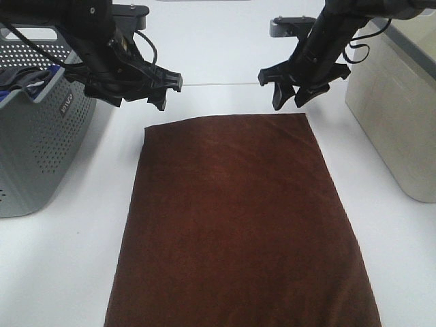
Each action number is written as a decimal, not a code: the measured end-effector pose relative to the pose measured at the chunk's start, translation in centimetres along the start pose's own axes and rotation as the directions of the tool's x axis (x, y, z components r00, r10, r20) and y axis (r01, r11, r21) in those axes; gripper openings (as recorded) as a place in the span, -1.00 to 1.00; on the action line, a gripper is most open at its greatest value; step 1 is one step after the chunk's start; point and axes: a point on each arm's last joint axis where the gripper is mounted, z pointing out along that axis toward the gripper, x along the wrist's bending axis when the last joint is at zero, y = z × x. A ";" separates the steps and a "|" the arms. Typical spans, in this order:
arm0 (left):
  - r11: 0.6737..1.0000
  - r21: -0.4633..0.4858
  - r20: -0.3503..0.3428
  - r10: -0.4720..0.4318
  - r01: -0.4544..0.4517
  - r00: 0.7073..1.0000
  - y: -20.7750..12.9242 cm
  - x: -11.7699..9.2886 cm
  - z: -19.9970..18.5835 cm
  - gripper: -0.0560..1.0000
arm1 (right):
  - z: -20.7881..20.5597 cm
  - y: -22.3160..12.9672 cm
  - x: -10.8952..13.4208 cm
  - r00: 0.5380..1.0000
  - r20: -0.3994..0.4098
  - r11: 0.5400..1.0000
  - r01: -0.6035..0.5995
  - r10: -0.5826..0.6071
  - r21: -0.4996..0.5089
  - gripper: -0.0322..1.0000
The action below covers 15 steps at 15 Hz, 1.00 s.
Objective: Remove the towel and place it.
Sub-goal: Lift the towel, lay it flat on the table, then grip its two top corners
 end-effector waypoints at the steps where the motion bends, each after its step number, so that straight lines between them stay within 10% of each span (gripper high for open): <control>1: 1.000 -0.001 0.000 0.002 -0.002 1.000 0.0 0.0 0.0 0.45 | 0.9 -0.2 -0.3 1.000 0.025 1.000 0.011 -0.011 0.016 0.01; 15: 1.000 -0.002 0.001 0.004 -0.004 1.000 0.1 0.0 0.0 0.45 | 5.1 -0.7 -1.8 0.987 0.162 1.000 0.011 -0.007 -0.026 -0.02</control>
